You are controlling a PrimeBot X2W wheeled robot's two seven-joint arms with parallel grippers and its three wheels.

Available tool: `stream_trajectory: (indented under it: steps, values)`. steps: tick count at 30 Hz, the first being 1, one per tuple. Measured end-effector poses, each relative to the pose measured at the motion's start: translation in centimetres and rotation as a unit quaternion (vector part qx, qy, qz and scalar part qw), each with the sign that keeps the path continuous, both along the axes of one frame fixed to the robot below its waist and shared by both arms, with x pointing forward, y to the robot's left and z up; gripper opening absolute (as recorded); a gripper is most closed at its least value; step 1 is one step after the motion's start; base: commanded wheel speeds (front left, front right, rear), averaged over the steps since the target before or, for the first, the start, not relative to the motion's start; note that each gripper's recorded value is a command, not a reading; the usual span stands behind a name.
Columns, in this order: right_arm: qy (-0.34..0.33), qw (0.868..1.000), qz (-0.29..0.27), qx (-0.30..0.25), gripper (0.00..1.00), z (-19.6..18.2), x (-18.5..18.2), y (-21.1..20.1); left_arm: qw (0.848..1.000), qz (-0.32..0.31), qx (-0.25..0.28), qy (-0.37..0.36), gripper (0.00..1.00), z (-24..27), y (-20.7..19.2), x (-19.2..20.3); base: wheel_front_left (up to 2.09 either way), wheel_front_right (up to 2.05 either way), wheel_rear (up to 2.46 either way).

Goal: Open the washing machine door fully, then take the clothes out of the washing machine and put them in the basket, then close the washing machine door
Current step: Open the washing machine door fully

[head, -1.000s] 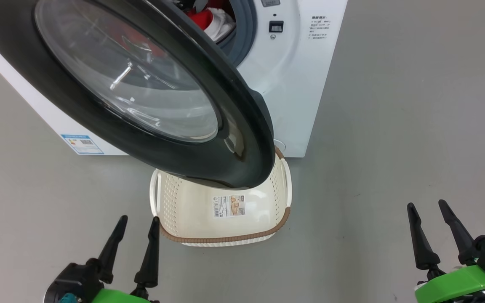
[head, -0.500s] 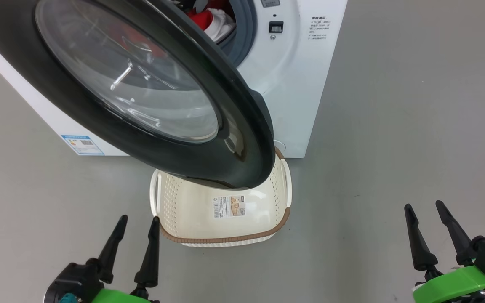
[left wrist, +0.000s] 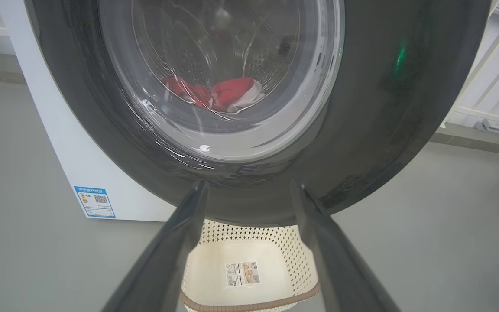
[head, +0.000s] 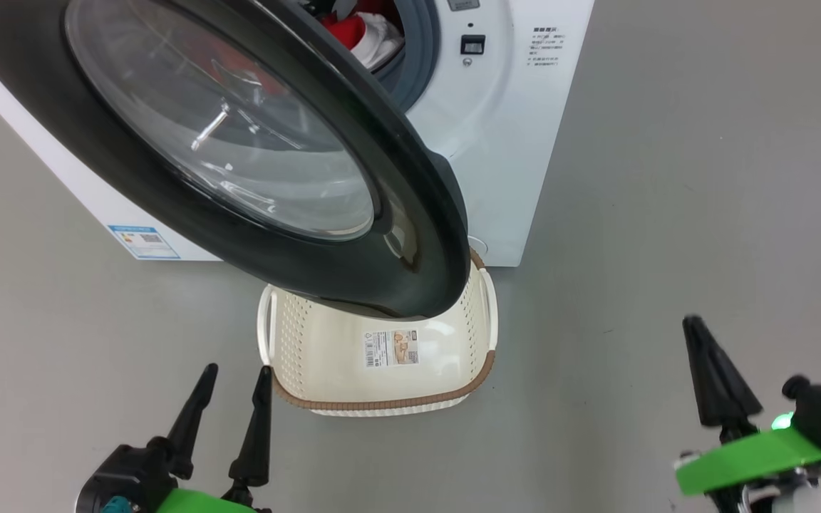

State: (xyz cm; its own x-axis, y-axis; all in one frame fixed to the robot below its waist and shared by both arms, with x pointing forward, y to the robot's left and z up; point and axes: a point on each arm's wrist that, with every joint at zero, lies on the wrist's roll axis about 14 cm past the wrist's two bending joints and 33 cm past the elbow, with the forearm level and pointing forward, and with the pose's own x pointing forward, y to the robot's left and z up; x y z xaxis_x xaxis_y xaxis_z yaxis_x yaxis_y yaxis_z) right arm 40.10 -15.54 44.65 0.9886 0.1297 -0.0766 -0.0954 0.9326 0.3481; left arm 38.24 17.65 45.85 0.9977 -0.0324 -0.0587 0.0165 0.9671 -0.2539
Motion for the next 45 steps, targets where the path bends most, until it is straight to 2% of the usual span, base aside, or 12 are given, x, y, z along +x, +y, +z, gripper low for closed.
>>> stream_trajectory:
  steps: [8, 14, 20, 30, 34, 45]
  values:
    - [-0.061, 0.993, 0.028, 0.095, 0.0, 4.5, 3.7, 3.3, 1.0, 0.002, 0.0, 0.003, 1.0, -0.2, 0.1, -0.2, 0.0, 0.0, 0.0]
    - [-0.089, 0.979, 0.077, 0.166, 0.0, 7.6, 5.9, 6.9, 1.0, 0.007, 0.0, 0.007, 1.0, -0.4, 0.5, -0.5, 0.0, 0.0, 0.0]
    - [-0.087, 0.963, 0.129, 0.218, 0.0, 9.4, 7.5, 9.8, 1.0, 0.014, -0.004, 0.011, 1.0, -0.6, 0.8, -0.8, 0.0, 0.0, 0.0]
    - [-0.047, 0.934, 0.209, 0.287, 0.0, 10.4, 9.2, 14.1, 1.0, 0.021, -0.007, 0.02, 1.0, -1.1, 1.1, -0.8, 0.0, 0.0, 0.0]
    - [-0.007, 0.917, 0.23, 0.327, 0.0, 10.0, 9.3, 15.6, 0.999, 0.024, -0.005, 0.021, 1.0, -1.2, 1.4, -0.6, 0.0, 0.0, 0.0]
    - [0.087, 0.879, 0.28, 0.377, 0.0, 9.1, 9.3, 17.8, 0.999, 0.029, -0.006, 0.023, 1.0, -1.3, 1.8, -0.6, 0.0, 0.0, 0.0]
